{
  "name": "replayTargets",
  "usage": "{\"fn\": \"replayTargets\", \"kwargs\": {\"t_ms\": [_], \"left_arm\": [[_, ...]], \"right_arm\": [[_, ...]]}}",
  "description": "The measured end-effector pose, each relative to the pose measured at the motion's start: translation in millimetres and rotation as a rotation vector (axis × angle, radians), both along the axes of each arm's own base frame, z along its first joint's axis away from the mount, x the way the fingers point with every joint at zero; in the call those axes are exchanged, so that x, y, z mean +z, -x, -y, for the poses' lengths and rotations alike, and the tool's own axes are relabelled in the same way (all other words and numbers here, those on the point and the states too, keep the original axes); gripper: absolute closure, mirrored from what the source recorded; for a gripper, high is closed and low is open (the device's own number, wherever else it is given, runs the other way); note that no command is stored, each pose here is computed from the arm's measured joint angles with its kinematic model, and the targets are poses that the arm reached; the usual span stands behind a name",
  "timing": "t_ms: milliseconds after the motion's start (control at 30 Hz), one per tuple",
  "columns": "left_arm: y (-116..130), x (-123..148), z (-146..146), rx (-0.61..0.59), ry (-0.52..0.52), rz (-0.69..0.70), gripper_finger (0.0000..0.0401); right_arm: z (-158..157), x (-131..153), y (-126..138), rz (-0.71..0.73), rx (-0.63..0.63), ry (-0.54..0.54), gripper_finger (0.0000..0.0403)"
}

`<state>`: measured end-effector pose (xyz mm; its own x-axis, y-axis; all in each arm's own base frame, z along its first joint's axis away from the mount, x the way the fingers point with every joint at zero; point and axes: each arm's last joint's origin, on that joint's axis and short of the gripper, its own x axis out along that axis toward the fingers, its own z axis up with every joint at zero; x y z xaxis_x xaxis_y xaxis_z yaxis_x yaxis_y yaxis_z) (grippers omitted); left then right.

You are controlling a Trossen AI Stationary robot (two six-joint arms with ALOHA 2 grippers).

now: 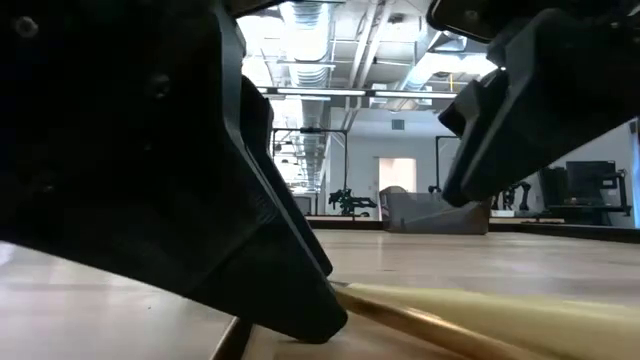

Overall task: Sort silverware by color (type)
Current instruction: Move the silverware to the center of the table

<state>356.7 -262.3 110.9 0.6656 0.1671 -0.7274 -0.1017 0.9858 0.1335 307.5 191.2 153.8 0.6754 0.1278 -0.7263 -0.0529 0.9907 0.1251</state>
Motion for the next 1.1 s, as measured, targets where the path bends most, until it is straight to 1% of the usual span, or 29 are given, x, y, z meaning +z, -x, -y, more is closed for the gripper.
{"fn": "replayTargets", "kwargs": {"t_ms": [67,133,433,567,767,967,1100], "left_arm": [[-0.9,-2.8,-5.2,0.007,0.006,-0.003,0.0205],[-1.8,-4.7,-10.0,0.010,-0.011,-0.011,0.0205],[-12.1,-6.9,-34.9,-0.086,-0.197,-0.098,0.0205],[-20.0,-7.8,-51.6,-0.108,-0.250,-0.140,0.0205],[-29.4,-4.8,-78.3,-0.090,-0.307,-0.188,0.0205],[-35.9,-3.3,-97.9,-0.067,-0.358,-0.214,0.0205],[-34.9,2.9,-113.6,-0.008,-0.427,-0.245,0.0205]], "right_arm": [[-1.4,-0.4,1.6,-0.007,0.005,0.004,0.0282],[-1.1,-1.3,2.7,-0.019,0.007,0.013,0.0282],[0.2,-2.7,4.0,-0.037,-0.002,0.025,0.0282],[0.4,-2.9,4.1,-0.039,-0.003,0.028,0.0282],[1.0,-3.4,4.5,-0.046,-0.006,0.032,0.0282],[5.1,-5.0,7.6,-0.065,-0.044,0.100,0.0282],[10.4,-0.5,10.2,-0.082,-0.071,0.116,0.0282]]}}
